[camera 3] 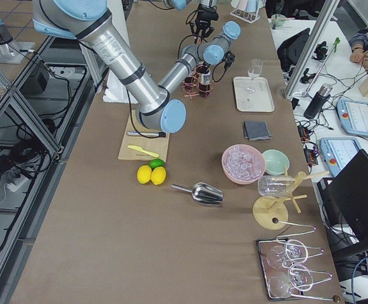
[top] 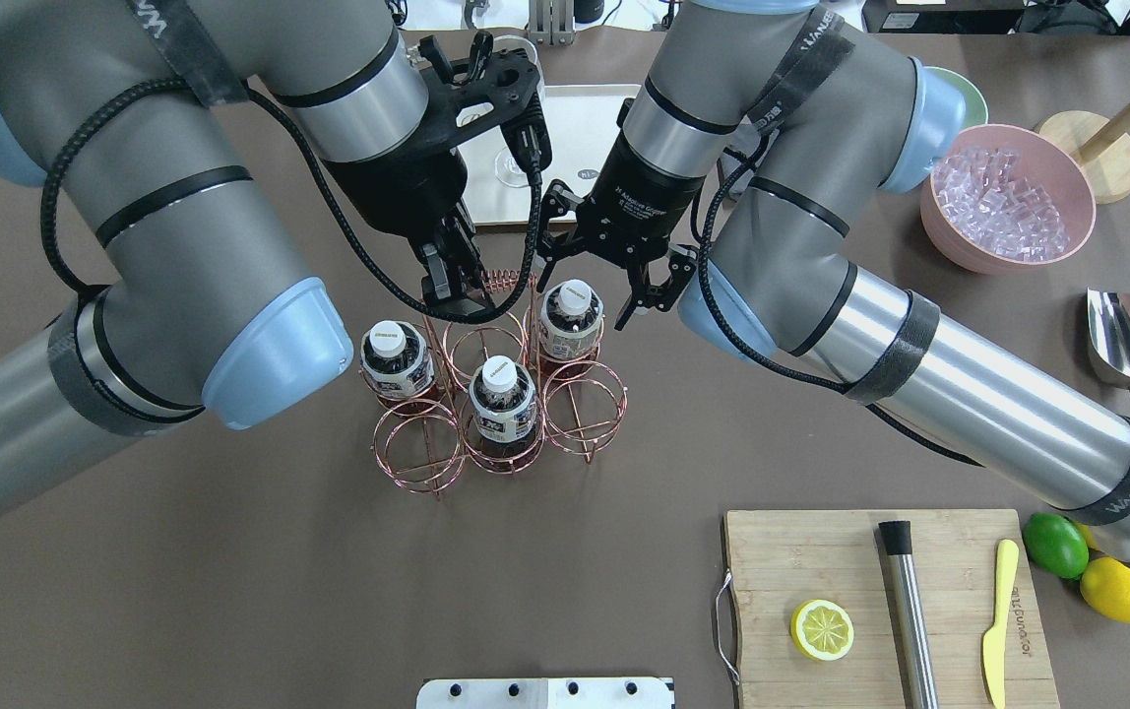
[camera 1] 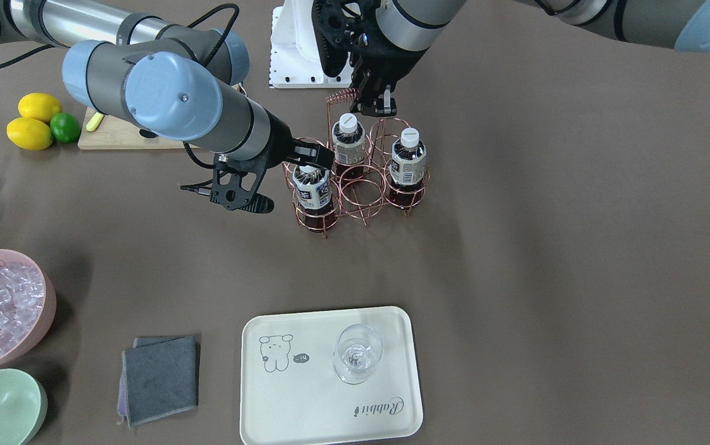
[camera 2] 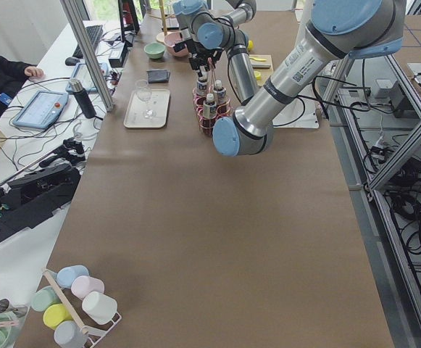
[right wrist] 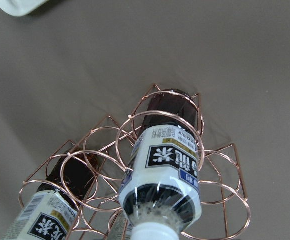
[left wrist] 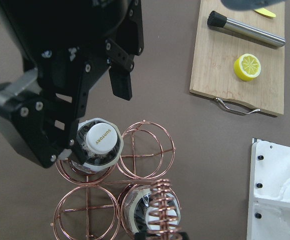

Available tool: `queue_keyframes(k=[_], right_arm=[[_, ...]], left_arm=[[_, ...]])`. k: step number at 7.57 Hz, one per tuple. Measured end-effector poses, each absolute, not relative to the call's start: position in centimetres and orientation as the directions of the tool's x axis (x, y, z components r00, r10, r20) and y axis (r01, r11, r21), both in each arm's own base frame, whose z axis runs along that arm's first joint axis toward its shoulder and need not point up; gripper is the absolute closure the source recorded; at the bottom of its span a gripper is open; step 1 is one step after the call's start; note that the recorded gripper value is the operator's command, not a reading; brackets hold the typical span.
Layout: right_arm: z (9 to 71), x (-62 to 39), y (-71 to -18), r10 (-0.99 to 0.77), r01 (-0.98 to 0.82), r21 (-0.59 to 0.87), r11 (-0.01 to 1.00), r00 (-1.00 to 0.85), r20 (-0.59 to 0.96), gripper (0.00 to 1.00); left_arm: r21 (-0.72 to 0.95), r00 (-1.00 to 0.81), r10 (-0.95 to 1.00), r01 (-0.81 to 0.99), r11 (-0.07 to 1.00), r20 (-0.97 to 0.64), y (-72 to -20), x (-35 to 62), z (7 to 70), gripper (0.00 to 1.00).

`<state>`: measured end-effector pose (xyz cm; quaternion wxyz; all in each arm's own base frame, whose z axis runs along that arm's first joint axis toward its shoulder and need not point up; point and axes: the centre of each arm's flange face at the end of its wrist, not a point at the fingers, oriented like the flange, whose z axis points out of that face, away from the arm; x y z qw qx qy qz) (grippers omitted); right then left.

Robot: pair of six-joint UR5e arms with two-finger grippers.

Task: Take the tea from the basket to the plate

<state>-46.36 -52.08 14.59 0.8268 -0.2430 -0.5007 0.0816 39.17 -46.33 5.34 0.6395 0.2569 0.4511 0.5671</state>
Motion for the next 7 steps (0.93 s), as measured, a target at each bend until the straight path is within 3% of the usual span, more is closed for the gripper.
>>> queue_keyframes(k=[1,2,7], right_arm=[[14.7,-46.7,-51.8,0.376,0.113,-0.484,0.868,0.488,0.788,0.92],[14.7,-46.9,-51.7,0.374,0.116,-0.484,0.867,0.489,0.788,1.00],[14.5,-45.8,-52.5,0.384,0.114,-0.490,0.864,0.479,0.790,1.00]], left_arm=[[0.840,-0.050,0.957,-0.494,0.225,-0.285,-46.3,39.2,5.4,1.00],[0.840,-0.050,0.957,-0.494,0.225,-0.286,-46.3,39.2,5.4,1.00],[0.840,-0.050,0.957,-0.493,0.225,-0.285,-46.3,39.1,5.4,1.00]])
